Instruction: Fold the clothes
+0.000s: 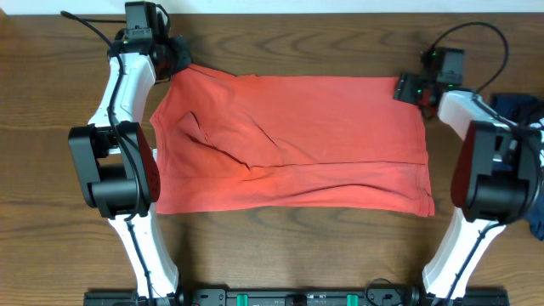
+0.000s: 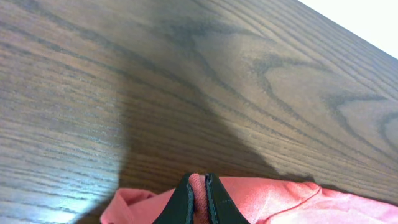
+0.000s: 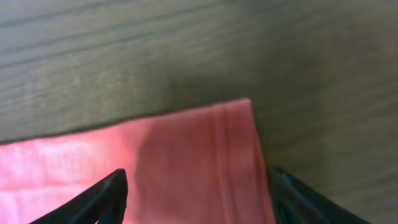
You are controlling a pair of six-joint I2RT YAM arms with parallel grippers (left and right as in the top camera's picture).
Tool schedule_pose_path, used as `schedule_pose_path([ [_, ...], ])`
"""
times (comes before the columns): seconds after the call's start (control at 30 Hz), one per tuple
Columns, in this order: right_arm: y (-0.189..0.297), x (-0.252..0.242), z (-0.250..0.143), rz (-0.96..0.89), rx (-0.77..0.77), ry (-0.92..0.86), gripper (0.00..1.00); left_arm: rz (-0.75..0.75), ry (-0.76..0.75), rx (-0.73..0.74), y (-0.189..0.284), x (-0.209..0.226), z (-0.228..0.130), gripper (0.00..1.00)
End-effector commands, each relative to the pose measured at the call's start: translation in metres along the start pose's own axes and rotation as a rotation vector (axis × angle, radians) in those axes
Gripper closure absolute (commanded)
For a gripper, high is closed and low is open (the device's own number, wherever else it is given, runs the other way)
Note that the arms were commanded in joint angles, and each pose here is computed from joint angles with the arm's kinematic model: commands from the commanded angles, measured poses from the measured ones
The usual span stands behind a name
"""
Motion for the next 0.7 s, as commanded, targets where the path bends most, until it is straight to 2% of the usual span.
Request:
schedule_pose_path([
  [0.0, -0.009, 0.001, 0.001, -0.057, -0.051, 0.024, 0.31, -0.007, 0.004, 0.01, 0.003, -0.001, -0.001, 0.94],
  [0.3, -0.02, 0.0, 0.003, -0.067, -0.099, 0.025, 0.36, -0.002, 0.007, 0.024, 0.002, 0.0, -0.003, 0.94],
  [0.4, -0.02, 0.001, 0.005, -0.06, -0.115, 0.025, 0.41, -0.002, 0.007, 0.024, 0.002, 0.0, -0.003, 0.94],
  [0.47, -0.02, 0.002, 0.007, -0.056, -0.123, 0.026, 0.52, -0.002, 0.007, 0.024, 0.002, 0.0, -0.004, 0.94],
  [0.53, -0.02, 0.002, 0.007, -0.055, -0.126, 0.024, 0.75, -0.002, 0.007, 0.025, 0.002, 0.0, -0.004, 0.94],
  [0.57, -0.02, 0.001, 0.007, -0.059, -0.128, 0.014, 0.91, -0.002, 0.007, 0.026, 0.002, 0.0, -0.004, 0.94],
  [0.6, -0.02, 0.001, 0.007, -0.063, -0.129, 0.003, 0.98, -0.002, 0.007, 0.027, 0.002, 0.0, -0.004, 0.94],
  [0.67, -0.02, 0.001, 0.007, -0.064, -0.129, -0.001, 0.99, -0.001, 0.008, 0.029, 0.002, 0.0, -0.004, 0.94],
])
Point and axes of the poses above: each gripper's point midway between its finger pads, its own y axis back along the fingers, its own x axis along the line the jaws close on, z = x × y, the point moved 9 cm from there along y, back along the fingers, and after that the axes turned 14 degrees about -y, right-handed, at the moved point
